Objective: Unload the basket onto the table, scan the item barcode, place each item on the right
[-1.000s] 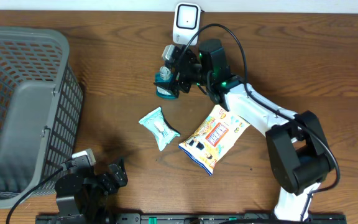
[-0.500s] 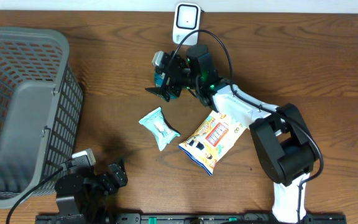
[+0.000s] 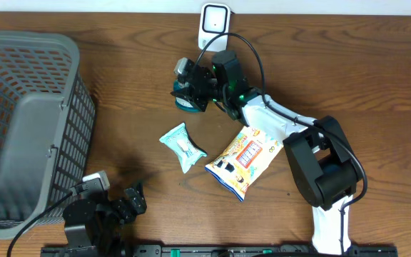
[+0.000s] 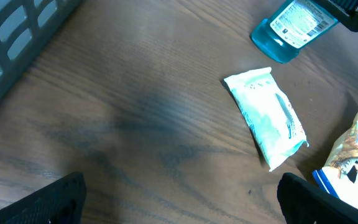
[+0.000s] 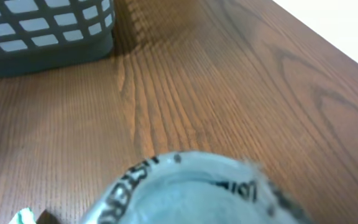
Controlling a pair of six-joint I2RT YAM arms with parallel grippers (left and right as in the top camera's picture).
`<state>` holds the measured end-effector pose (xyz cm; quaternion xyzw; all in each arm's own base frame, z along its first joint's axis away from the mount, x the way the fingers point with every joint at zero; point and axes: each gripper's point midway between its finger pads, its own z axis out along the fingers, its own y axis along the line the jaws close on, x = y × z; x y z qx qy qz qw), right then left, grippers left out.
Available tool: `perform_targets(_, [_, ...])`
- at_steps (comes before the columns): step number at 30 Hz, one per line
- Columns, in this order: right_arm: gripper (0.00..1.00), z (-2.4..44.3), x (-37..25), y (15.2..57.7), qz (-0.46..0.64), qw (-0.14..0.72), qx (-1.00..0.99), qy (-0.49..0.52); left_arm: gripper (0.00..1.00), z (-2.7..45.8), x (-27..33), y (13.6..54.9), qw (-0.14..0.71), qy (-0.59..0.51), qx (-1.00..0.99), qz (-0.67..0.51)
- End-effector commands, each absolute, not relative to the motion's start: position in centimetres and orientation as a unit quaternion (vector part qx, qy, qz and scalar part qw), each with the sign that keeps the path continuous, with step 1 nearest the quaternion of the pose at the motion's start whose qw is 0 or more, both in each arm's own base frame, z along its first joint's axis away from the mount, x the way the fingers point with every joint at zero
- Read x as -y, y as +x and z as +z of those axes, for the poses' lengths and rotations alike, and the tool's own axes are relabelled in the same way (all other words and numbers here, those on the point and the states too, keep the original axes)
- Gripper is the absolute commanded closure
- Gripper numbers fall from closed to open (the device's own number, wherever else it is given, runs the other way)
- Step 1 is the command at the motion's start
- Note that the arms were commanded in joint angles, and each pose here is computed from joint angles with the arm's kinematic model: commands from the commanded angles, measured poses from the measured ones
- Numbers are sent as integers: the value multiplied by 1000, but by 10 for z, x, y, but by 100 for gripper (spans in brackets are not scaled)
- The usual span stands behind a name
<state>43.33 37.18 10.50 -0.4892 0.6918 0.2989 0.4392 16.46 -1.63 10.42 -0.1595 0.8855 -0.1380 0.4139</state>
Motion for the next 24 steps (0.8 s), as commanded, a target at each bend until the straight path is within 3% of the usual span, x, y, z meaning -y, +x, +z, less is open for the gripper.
perform_targets(1, [91, 110, -368, 440, 302, 430, -709, -470, 2, 105, 18, 165, 415, -153, -886, -140])
perform_targets(6, [93, 125, -356, 439, 316, 405, -738, -438, 2, 105, 18, 165, 415, -153, -886, -140])
perform_targets(12, [98, 179, -334, 417, 433, 334, -764, -344, 2, 105, 18, 165, 415, -153, -886, -140])
perform_targets(19, [99, 234, -312, 363, 556, 249, -708, -357, 2, 105, 18, 165, 415, -153, -886, -140])
perform_targets(24, [99, 243, -305, 341, 566, 220, -711, -355, 2, 105, 18, 165, 415, -153, -886, -140])
